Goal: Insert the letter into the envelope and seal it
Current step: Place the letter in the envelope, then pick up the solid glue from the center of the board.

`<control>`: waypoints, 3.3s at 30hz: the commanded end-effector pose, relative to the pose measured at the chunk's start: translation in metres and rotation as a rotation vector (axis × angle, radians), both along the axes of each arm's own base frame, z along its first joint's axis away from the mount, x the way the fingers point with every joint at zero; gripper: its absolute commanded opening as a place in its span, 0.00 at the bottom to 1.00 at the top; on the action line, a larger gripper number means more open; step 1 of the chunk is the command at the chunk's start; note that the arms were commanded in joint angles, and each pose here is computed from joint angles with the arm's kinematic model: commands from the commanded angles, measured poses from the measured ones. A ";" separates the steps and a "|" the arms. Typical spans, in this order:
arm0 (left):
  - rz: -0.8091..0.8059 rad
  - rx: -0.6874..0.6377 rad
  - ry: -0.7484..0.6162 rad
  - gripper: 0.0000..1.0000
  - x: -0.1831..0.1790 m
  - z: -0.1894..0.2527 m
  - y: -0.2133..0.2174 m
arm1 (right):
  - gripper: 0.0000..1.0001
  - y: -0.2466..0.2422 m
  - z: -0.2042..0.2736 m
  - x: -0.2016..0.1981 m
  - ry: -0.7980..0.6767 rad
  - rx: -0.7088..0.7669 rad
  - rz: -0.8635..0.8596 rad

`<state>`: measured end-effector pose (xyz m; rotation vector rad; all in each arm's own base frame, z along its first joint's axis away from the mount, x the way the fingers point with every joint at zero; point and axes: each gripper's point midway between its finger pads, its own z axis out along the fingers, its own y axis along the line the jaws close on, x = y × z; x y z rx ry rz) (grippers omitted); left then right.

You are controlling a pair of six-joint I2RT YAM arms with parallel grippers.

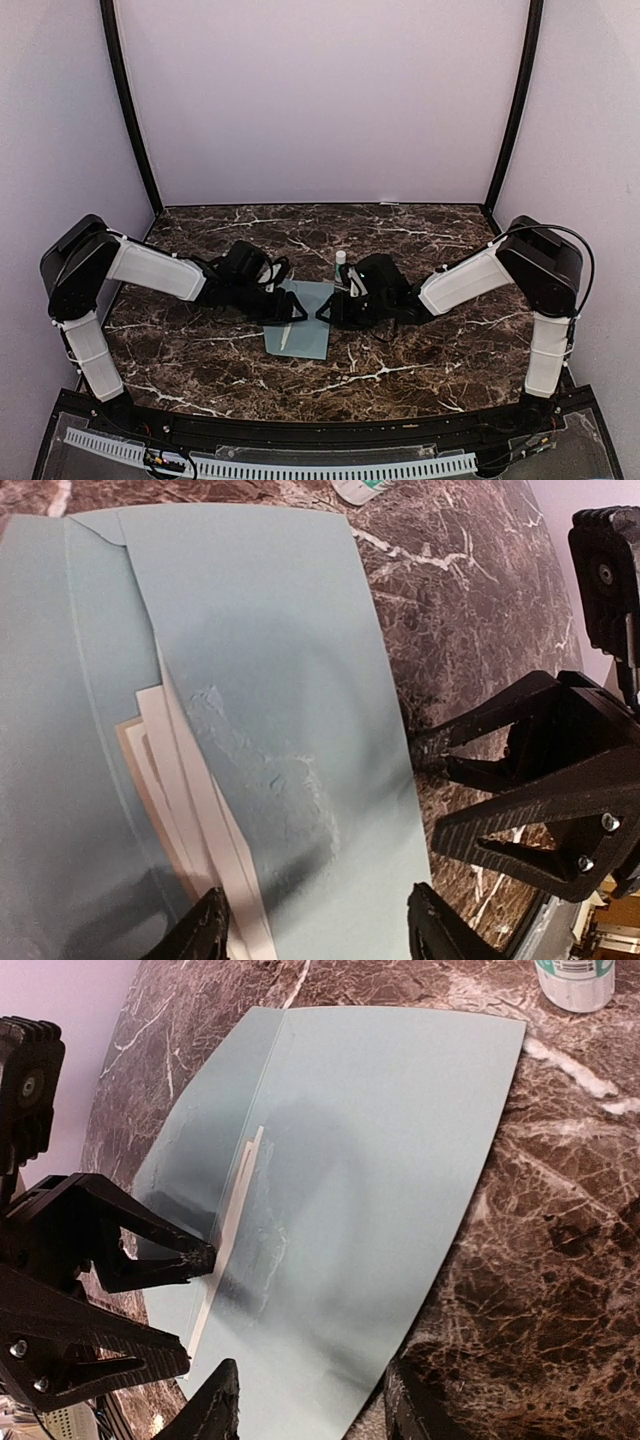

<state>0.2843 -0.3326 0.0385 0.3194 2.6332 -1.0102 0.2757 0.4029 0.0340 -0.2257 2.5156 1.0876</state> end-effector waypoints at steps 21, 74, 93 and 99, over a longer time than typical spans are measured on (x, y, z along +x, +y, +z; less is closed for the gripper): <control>0.070 0.070 -0.066 0.68 0.012 0.008 0.012 | 0.52 -0.017 -0.002 0.007 -0.004 -0.047 -0.048; 0.144 -0.025 -0.531 0.84 0.055 0.202 0.068 | 0.77 -0.091 0.114 0.048 -0.385 -0.200 -0.265; 0.403 0.210 -0.747 0.93 0.090 0.236 0.220 | 0.81 -0.081 0.138 0.091 -0.436 -0.442 -0.208; 0.406 0.219 -0.758 0.93 0.087 0.239 0.223 | 0.78 -0.055 0.118 0.112 -0.411 -0.461 -0.177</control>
